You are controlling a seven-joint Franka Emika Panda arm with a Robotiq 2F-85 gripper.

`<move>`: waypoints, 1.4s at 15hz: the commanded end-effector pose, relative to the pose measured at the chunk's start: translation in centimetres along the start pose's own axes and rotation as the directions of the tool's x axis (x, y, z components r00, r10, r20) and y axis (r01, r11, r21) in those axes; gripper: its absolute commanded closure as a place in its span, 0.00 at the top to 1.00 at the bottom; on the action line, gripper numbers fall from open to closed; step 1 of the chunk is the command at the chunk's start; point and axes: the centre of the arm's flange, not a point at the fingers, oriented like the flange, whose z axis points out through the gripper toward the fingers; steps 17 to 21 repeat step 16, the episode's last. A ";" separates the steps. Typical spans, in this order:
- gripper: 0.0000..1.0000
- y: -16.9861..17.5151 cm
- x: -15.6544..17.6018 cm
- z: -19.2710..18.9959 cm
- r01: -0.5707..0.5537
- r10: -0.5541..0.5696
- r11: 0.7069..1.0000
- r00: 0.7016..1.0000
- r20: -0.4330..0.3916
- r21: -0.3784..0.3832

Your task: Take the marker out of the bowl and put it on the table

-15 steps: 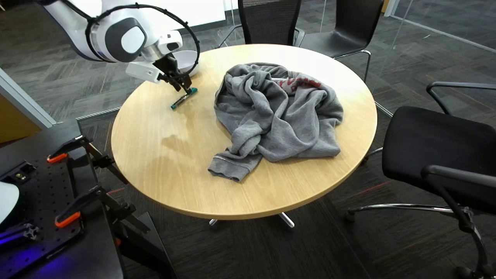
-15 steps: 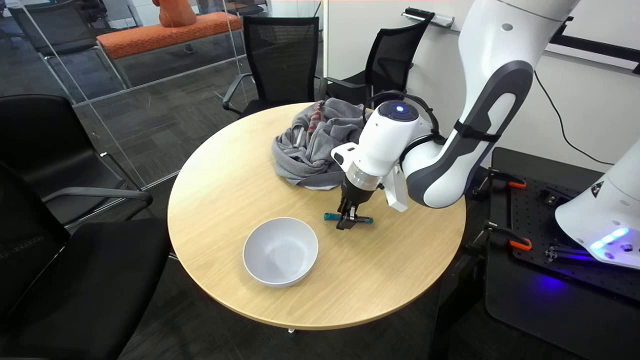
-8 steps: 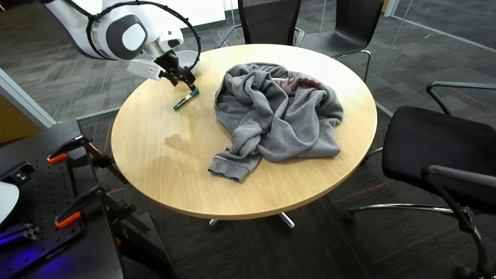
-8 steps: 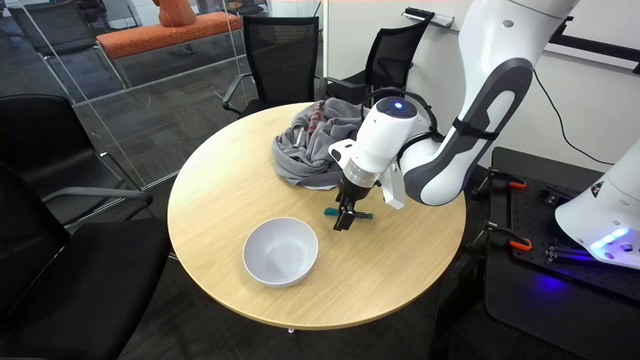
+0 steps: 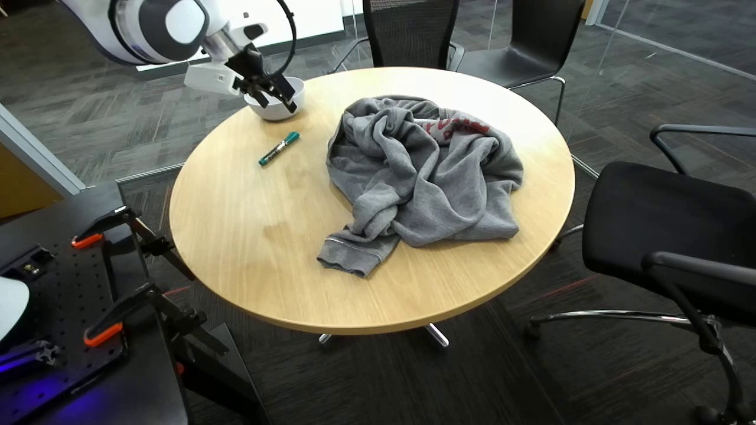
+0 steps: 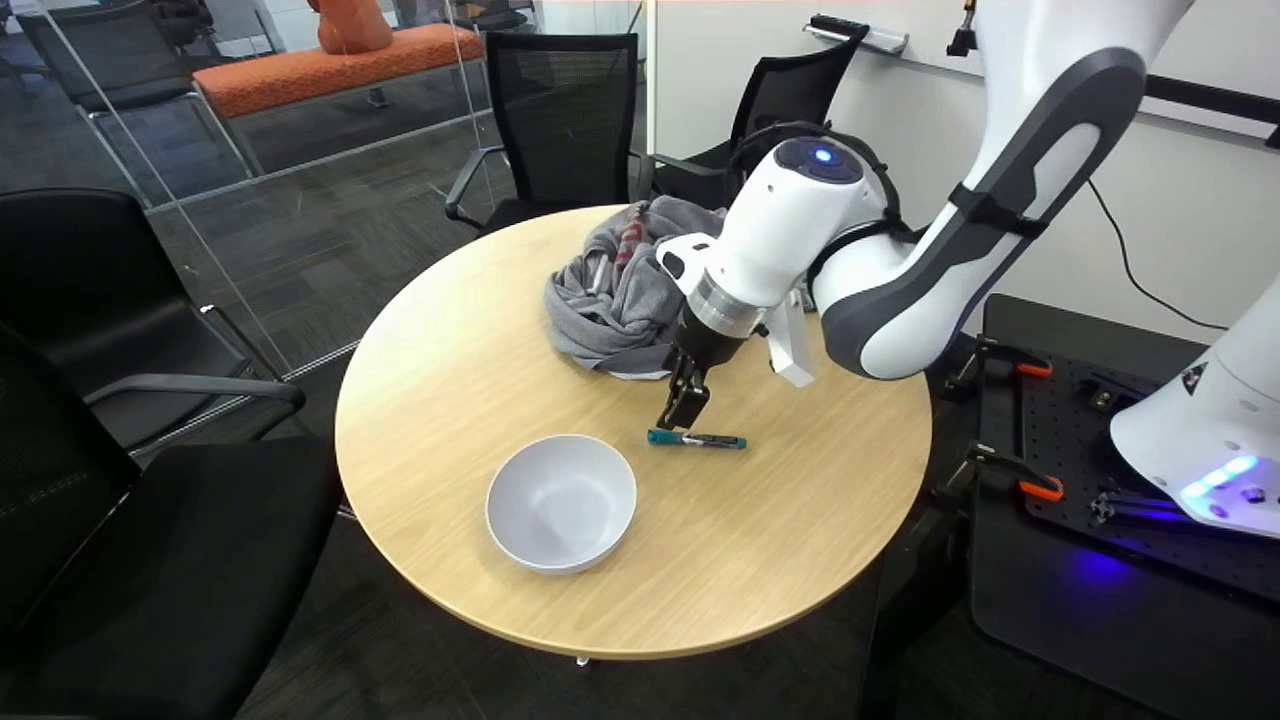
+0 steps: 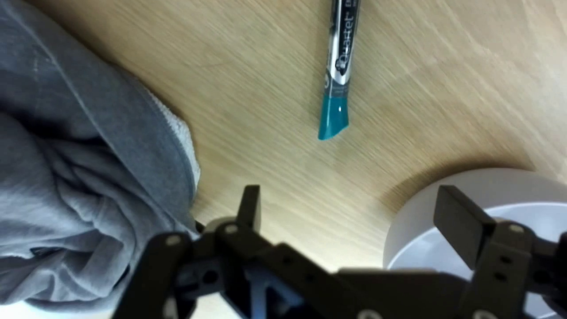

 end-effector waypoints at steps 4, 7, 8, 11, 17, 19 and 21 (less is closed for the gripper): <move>1.00 -1.3 -1.0 -8.4 -0.023 0.023 1.000 0.997 0.072 -0.009; 1.00 -1.8 -1.4 -10.5 -0.032 0.033 0.999 0.993 0.116 -0.005; 1.00 -2.0 -1.5 -10.9 -0.032 0.033 0.999 0.991 0.126 -0.006; 1.00 -2.2 -0.8 -9.4 -0.012 0.011 1.000 0.993 0.114 0.003; 1.00 -2.0 -1.0 -9.0 -0.015 0.014 1.000 0.992 0.124 0.004; 1.00 -2.0 -1.0 -9.0 -0.015 0.014 1.000 0.992 0.124 0.004; 1.00 -2.0 -1.0 -9.0 -0.015 0.014 1.000 0.992 0.124 0.004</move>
